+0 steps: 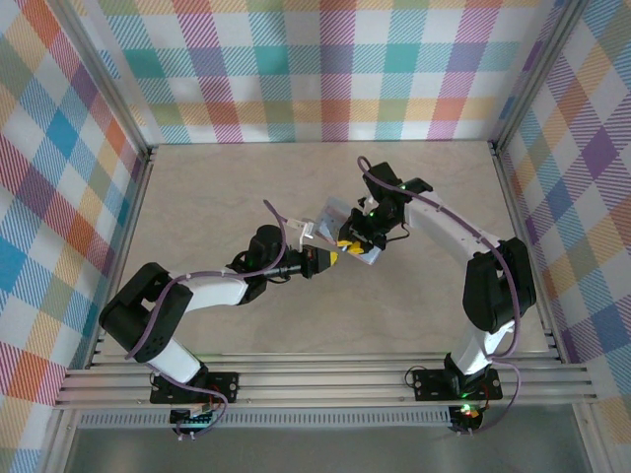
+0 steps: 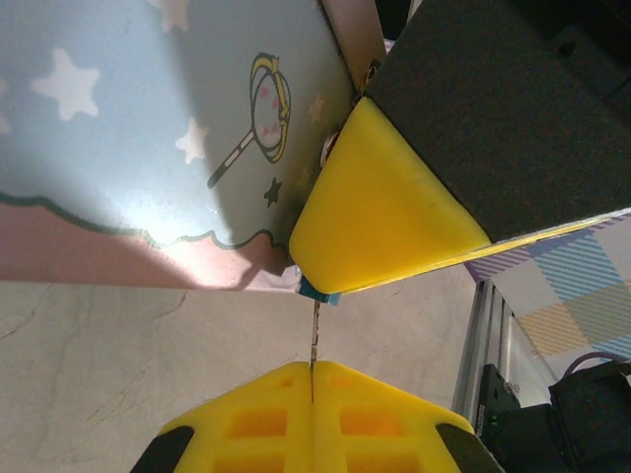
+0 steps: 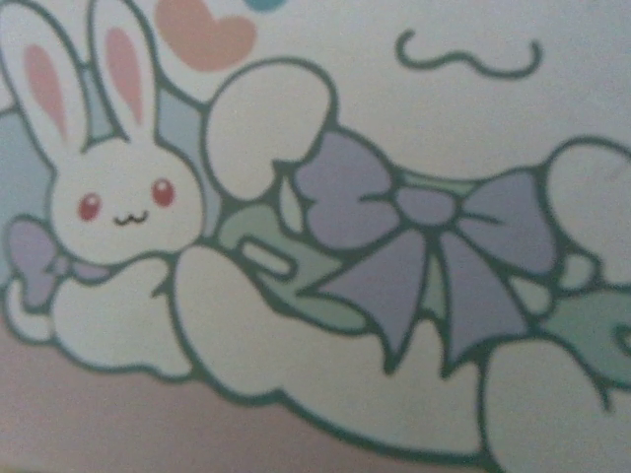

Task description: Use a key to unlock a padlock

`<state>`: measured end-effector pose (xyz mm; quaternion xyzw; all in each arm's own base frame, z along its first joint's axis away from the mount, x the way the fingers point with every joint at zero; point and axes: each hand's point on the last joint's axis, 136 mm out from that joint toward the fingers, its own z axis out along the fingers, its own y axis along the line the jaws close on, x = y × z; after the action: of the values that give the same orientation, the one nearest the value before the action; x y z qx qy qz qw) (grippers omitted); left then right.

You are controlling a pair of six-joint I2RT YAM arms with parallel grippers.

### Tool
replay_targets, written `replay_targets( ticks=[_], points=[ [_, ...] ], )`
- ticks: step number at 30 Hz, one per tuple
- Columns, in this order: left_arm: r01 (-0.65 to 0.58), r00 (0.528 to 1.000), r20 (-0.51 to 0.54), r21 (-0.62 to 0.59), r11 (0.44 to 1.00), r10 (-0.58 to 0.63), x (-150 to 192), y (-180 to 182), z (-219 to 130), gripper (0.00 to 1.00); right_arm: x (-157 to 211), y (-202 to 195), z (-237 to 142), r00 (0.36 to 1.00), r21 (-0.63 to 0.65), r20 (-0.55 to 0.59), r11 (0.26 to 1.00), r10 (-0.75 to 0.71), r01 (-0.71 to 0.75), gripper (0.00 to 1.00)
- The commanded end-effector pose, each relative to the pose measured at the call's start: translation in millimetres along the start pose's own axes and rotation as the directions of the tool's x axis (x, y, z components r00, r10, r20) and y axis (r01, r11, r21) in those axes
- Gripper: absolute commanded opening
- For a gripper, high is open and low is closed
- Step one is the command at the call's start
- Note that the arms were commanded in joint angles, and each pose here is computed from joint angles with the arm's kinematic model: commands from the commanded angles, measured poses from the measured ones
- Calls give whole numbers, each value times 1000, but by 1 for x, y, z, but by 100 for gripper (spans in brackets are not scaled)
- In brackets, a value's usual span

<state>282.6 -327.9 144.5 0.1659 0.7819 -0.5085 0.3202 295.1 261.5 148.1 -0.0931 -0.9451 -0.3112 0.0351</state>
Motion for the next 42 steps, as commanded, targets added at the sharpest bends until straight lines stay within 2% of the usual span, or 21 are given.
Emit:
replay_targets(
  ticks=[1,26,42],
  points=[
    [-39,998,42,62,997,36,-7,-16,0,0,3,13,-1,1000,-67,-19,998,-19,18,0],
    [-6,992,124,139,990,-11,-20,-22,-9,0,13,18,-6,993,-217,-114,976,4,-29,0],
    [-27,993,118,169,985,7,-22,-30,-12,0,13,18,-13,989,-251,-145,967,3,-39,0]
  ],
)
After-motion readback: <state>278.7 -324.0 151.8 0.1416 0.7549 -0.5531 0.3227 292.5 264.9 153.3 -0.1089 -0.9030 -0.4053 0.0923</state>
